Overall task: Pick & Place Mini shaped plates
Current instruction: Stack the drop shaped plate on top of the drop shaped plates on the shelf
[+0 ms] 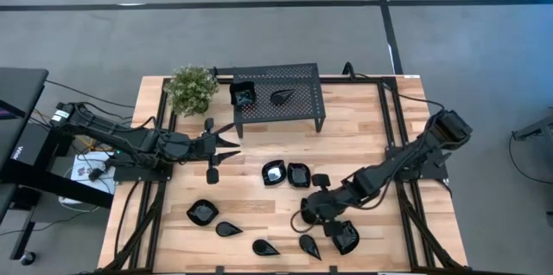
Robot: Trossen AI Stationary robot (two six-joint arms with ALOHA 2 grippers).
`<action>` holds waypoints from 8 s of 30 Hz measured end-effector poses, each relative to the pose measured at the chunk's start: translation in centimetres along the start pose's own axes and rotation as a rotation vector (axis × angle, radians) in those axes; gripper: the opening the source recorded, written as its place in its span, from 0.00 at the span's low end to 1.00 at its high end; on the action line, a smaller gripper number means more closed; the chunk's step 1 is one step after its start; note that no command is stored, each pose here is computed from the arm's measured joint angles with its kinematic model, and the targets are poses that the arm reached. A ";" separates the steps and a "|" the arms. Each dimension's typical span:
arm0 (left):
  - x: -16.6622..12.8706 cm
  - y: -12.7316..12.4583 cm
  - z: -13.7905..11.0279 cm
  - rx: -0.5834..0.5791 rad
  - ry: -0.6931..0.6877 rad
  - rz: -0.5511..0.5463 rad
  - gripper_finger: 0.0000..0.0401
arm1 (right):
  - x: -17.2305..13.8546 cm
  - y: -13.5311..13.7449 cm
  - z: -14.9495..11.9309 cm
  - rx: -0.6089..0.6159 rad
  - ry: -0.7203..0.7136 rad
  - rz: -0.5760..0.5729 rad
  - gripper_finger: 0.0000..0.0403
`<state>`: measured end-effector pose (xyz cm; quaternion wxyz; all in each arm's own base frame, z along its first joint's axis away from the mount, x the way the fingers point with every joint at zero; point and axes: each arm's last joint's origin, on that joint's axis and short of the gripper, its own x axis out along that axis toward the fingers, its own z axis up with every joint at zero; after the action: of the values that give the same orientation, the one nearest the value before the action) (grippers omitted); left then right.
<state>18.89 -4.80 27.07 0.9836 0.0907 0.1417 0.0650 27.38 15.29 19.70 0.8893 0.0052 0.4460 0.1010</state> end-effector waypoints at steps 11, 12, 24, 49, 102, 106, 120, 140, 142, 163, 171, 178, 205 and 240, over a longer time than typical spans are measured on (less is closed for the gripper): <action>0.0 0.0 0.1 -0.003 -0.005 0.001 0.19 | 0.3 -3.0 1.2 -0.066 -0.049 -0.088 0.16; 0.0 0.0 0.1 -0.003 -0.007 0.001 0.19 | 0.3 -3.3 1.4 -0.059 -0.056 -0.091 0.16; 0.0 0.0 0.1 -0.005 -0.011 0.001 0.19 | 0.4 -5.8 2.1 -0.030 -0.073 -0.138 0.16; 0.0 0.0 0.1 -0.007 -0.014 0.001 0.19 | 0.4 -5.7 1.9 -0.034 -0.057 -0.132 0.16; -0.2 0.3 2.0 -0.092 -0.192 0.018 0.19 | 3.6 -5.0 2.8 0.023 -0.176 -0.045 0.42; -0.2 0.3 2.5 -0.120 -0.246 0.015 0.19 | 2.2 -4.7 3.0 -0.008 -0.145 0.000 0.39; 5.2 -2.5 0.9 -0.185 -0.019 -0.220 0.19 | -6.6 -4.4 -0.7 -0.179 -0.481 -0.083 0.38; 7.7 -10.5 -5.1 -0.284 0.499 -0.520 0.25 | -5.9 -7.8 -2.1 0.004 -0.442 -0.085 0.38; 6.5 -12.1 -5.3 -0.296 0.532 -0.568 0.28 | -5.9 -7.8 -2.1 0.004 -0.442 -0.085 0.38; 3.5 -14.3 -10.7 -0.296 0.667 -0.481 0.33 | -5.9 -7.8 -2.0 0.004 -0.453 -0.083 0.38; 4.3 -15.0 -12.2 -0.280 0.688 -0.474 0.33 | -5.9 -7.3 -2.0 -0.006 -0.453 -0.069 0.38; 4.5 -15.1 -12.3 -0.229 0.662 -0.478 0.20 | -5.9 -7.2 -2.0 -0.008 -0.456 -0.065 0.38; 10.6 9.2 5.4 0.159 -0.050 -0.073 0.02 | -6.0 -7.5 -1.8 -0.093 -0.469 -0.098 0.38; 15.8 18.5 1.0 0.139 0.107 0.028 0.02 | -6.0 -8.4 -1.8 -0.046 -0.456 -0.118 0.38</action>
<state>32.36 15.51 27.41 0.9649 0.1570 0.1972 0.0733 23.91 5.83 22.49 0.9713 -0.0185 0.2304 0.0554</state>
